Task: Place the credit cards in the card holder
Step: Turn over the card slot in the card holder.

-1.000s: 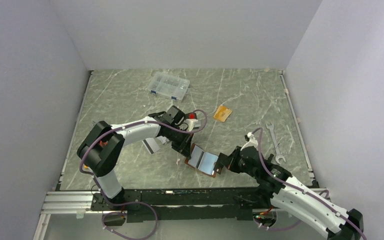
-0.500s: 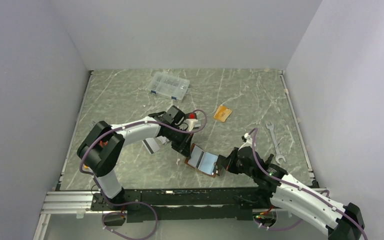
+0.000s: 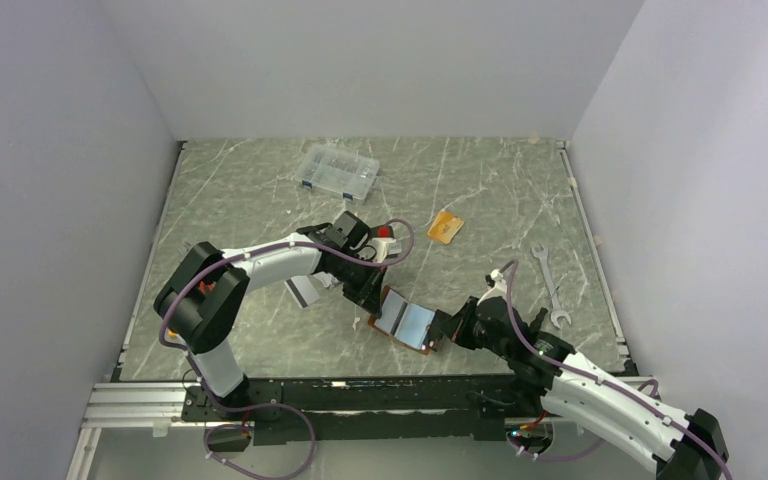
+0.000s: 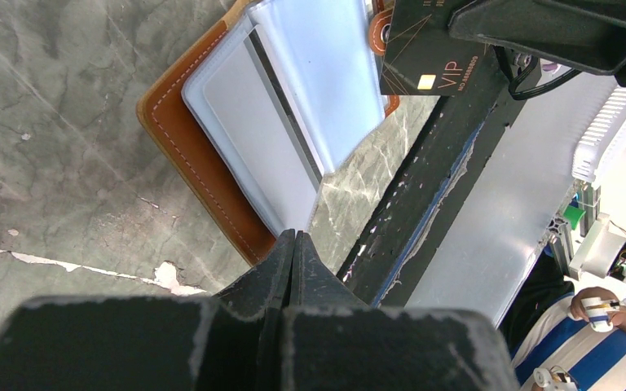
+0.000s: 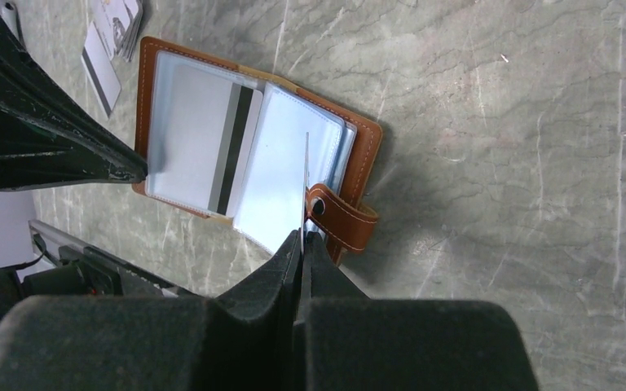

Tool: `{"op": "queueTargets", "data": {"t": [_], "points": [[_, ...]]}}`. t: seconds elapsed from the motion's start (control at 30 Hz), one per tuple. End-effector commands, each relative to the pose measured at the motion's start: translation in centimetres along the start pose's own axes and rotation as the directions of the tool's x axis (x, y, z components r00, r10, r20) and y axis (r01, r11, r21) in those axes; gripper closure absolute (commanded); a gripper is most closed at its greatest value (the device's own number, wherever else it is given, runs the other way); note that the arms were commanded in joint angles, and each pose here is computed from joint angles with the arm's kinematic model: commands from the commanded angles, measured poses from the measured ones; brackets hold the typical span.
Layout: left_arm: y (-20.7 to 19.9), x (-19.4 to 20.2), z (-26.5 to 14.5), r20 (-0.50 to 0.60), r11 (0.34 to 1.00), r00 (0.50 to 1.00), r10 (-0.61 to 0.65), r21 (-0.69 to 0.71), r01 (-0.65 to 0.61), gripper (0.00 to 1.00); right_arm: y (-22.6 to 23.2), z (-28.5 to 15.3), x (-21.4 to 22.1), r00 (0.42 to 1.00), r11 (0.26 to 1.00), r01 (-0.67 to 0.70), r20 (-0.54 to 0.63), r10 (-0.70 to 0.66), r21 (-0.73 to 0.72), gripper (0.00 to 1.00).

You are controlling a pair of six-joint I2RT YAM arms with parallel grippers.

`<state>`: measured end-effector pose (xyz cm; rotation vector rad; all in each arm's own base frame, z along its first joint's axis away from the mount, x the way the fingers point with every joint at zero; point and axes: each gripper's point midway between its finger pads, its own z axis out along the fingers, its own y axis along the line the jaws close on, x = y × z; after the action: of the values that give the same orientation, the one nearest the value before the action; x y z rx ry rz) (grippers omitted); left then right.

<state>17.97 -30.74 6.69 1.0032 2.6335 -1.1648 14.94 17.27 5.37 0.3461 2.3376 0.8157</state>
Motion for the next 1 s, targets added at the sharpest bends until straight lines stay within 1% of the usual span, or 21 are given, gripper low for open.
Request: {"op": "queueTargets", "data": {"t": [0.0, 0.5, 0.73, 0.97], "points": [[-0.9, -0.5, -0.7, 0.027, 0.999, 0.999, 0.031, 0.008, -0.031, 1.0, 1.6, 0.1, -0.5, 0.999, 0.997, -0.033, 0.023, 0.034, -0.068, 1.0], [-1.0, -0.4, -0.7, 0.03, 0.999, 0.999, 0.033, 0.012, -0.034, 1.0, 2.5, -0.2, -1.3, 0.993, 0.986, -0.088, 0.065, 0.098, -0.138, 1.0], [-1.1, -0.5, -0.8, 0.032, 0.999, 0.999, 0.033, 0.017, -0.034, 1.0, 2.3, 0.4, -0.7, 0.995, 0.989, -0.086, 0.043, 0.092, -0.122, 1.0], [-1.1, -0.4, -0.8, 0.032, 0.999, 0.999, 0.035, 0.02, -0.035, 1.0, 3.4, 0.3, -1.6, 0.992, 0.981, -0.088, 0.077, 0.102, -0.173, 1.0]]}}
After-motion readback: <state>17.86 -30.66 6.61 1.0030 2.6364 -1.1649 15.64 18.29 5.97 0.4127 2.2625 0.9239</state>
